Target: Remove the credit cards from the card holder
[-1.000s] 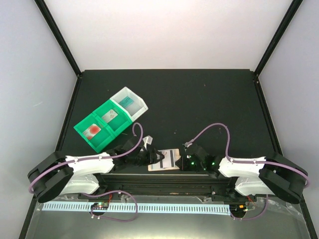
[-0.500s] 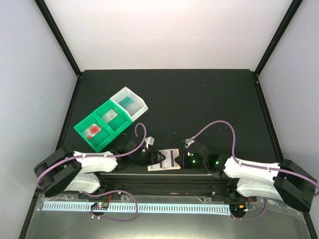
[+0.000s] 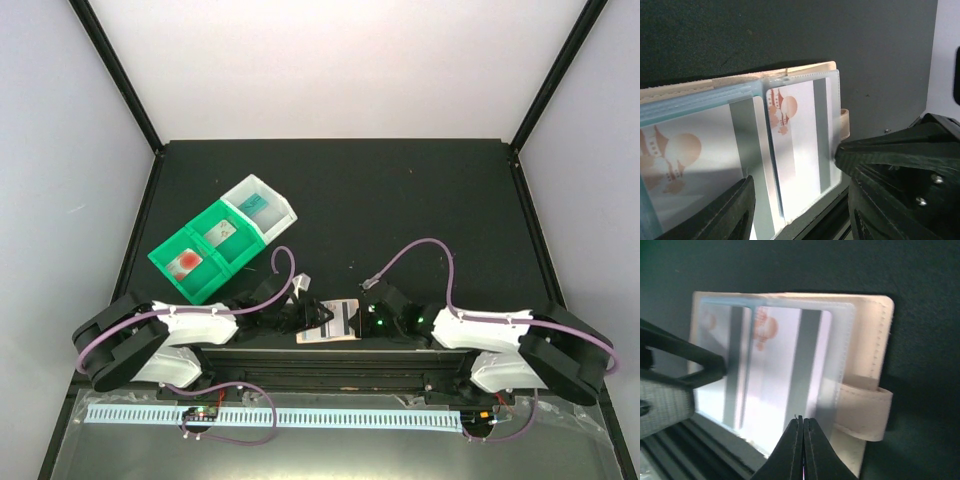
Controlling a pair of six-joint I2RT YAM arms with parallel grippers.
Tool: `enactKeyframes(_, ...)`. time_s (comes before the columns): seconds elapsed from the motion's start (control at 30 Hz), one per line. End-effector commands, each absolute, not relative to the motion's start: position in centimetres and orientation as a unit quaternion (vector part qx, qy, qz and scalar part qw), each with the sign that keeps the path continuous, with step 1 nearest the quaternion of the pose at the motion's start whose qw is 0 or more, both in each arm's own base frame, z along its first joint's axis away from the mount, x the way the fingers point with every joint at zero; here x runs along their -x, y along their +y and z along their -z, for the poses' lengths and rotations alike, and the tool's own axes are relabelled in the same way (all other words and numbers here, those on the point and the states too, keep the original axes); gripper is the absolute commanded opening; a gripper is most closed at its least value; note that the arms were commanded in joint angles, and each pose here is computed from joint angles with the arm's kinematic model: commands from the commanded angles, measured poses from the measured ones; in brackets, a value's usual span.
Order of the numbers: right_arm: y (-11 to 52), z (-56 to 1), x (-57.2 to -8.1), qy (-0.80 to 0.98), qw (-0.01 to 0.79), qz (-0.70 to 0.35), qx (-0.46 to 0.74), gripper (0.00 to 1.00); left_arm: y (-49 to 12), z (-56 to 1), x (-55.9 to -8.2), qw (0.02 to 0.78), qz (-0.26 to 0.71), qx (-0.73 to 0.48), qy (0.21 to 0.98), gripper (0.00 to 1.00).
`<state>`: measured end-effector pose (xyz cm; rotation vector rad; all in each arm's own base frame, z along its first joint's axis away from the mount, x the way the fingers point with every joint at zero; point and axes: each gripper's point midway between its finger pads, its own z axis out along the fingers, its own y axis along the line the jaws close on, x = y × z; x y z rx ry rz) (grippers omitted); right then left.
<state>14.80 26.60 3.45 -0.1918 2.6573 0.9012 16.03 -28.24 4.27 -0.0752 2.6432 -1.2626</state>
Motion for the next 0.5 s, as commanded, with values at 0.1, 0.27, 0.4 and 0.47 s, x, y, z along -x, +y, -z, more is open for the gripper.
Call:
enactKeyframes(0.1,25.3,-0.5,-14.6,0.946,0.157,-0.278,0.059,0.01,-28.4,-4.4,-16.4,0.111,0.429,0.025,0.896,0.54)
enactKeyframes(0.27,24.8,0.0,-14.4,0.948,0.157,-0.272,0.057,0.01,-28.8,-4.2,-16.5,0.111,0.430,0.021,0.896,0.54)
enactKeyframes(0.4,24.6,-0.1,-14.5,0.948,0.161,-0.269,0.057,0.01,-29.1,-3.8,-16.5,0.112,0.430,0.018,0.896,0.54)
enactKeyframes(0.47,24.6,0.0,-14.5,0.948,0.160,-0.268,0.059,0.01,-29.0,-3.6,-16.6,0.117,0.425,0.017,0.897,0.54)
